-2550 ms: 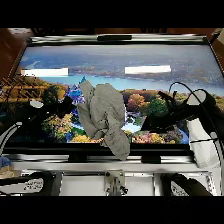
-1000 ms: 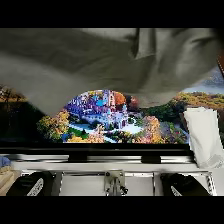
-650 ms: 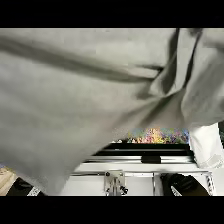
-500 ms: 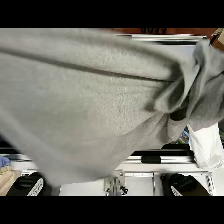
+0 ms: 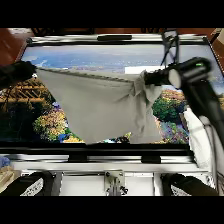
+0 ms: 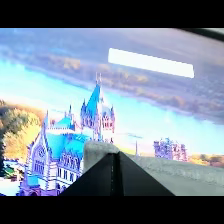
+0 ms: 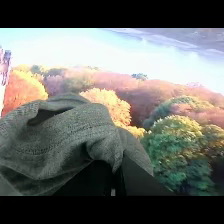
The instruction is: Fold the shirts.
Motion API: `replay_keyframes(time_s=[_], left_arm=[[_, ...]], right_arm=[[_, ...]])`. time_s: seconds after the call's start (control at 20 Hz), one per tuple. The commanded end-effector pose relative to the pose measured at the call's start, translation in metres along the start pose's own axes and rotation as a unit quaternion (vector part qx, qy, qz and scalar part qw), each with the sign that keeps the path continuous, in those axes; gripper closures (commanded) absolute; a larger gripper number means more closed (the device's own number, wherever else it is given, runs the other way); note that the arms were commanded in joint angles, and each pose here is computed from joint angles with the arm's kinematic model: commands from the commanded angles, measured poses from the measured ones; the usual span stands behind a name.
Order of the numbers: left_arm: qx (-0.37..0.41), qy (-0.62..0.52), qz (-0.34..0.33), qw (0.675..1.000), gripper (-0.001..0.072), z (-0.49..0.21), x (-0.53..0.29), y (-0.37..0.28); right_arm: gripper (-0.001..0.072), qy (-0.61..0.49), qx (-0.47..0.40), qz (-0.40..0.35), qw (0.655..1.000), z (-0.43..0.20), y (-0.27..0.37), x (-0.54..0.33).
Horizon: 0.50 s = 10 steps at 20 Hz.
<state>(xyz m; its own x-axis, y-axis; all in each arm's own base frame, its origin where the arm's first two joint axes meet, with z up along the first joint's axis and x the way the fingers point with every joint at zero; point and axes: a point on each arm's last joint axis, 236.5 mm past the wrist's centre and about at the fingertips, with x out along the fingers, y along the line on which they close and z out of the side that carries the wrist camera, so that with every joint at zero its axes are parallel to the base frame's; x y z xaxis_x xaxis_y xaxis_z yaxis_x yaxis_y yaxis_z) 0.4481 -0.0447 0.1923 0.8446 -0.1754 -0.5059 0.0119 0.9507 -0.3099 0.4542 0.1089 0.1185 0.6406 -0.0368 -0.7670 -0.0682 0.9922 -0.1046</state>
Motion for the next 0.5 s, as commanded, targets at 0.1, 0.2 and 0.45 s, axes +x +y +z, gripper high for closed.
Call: replay_keyframes(time_s=[0.1,0.2,0.45], left_arm=[[-0.152,0.096,-0.028,0.983,0.0670,-0.077,0.115,0.009],[-0.179,0.122,-0.038,0.975,0.0669,-0.096,0.129,0.002],[-0.155,0.157,-0.051,0.974,-0.0011,-0.075,0.107,0.007]], right_arm=[[0.0625,0.076,0.169,0.076,0.980,-0.042,0.041,0.126],[0.0601,0.094,0.174,0.100,0.975,-0.050,0.055,0.134],[0.0138,0.070,0.083,0.101,0.989,-0.013,0.005,0.080]])
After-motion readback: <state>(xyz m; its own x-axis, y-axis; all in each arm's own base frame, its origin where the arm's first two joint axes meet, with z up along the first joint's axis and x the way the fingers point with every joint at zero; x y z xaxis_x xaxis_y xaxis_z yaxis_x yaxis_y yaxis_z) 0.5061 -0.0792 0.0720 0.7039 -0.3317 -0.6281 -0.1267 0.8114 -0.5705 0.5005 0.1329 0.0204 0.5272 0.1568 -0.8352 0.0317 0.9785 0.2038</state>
